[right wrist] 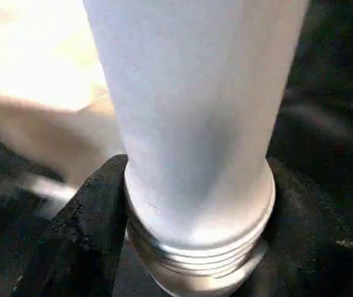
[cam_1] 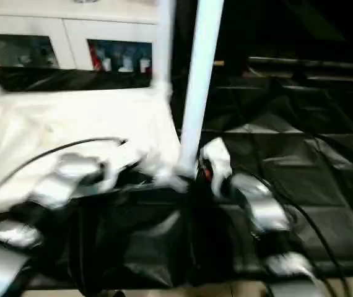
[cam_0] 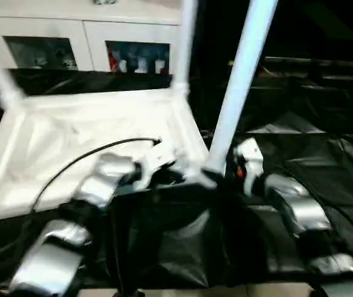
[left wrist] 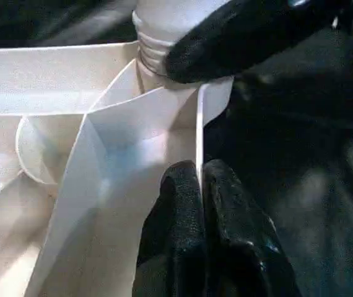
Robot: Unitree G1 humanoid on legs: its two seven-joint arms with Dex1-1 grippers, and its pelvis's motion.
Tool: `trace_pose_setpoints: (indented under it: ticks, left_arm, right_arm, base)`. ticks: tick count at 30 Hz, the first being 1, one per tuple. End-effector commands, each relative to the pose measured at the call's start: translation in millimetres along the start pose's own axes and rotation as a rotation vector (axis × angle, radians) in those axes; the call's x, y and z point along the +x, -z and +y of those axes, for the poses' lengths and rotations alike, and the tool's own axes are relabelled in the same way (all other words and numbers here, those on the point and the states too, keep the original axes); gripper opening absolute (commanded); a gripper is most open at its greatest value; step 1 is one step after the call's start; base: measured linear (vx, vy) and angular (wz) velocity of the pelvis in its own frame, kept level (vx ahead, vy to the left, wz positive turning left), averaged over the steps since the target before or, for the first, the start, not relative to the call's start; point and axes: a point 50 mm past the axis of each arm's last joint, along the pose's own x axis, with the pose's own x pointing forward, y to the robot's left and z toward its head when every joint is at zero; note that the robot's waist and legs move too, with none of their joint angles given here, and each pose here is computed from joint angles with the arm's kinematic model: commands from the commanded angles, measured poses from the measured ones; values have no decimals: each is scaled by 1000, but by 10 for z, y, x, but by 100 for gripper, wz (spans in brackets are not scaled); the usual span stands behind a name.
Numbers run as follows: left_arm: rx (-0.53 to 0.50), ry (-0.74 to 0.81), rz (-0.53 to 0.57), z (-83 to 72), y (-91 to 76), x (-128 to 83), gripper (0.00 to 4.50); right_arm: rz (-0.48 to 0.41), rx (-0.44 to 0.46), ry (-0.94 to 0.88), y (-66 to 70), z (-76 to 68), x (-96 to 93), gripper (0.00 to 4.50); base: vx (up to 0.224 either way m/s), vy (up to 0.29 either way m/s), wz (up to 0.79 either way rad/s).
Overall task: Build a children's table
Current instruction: Rotate leg to tighten
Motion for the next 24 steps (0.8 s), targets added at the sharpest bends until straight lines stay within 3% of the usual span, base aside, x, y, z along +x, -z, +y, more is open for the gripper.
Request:
trace_pose_setpoints:
  ticks: [1, 7, 8, 10, 13, 16, 21, 24]
  left_arm:
    - [-6, -47, -63, -12, -220, 126, 0]
    - [-22, -94, -78, -65, -345, 285, 0]
    - [-19, -93, -80, -69, -349, 295, 0]
    - [-14, -82, -86, -76, -346, 293, 0]
    - [5, -40, -86, -72, -285, 234, 0]
    - [9, -20, -82, -72, -249, 203, 0]
    - [50, 139, -110, -113, -118, 12, 0]
    - [64, 191, -111, -124, -88, -50, 0]
  right_arm:
    - [120, 62, 85, 263, 35, 44, 279]
    - [81, 75, 74, 152, 230, 239, 279]
    - [71, 73, 69, 137, 243, 255, 335]
    - [56, 72, 48, 112, 254, 260, 349]
    - [26, 68, -46, 55, 255, 231, 377]
    - [27, 38, -83, 44, 250, 205, 377]
    - [51, -96, -278, 31, 153, -11, 377]
    - [51, -125, -329, 9, 121, -81, 377]
  base:
    - [0, 0, 0]
    - [0, 0, 0]
    - [0, 0, 0]
    - [0, 0, 0]
    - [0, 0, 0]
    - [0, 0, 0]
    - [0, 0, 0]
    - [0, 0, 0]
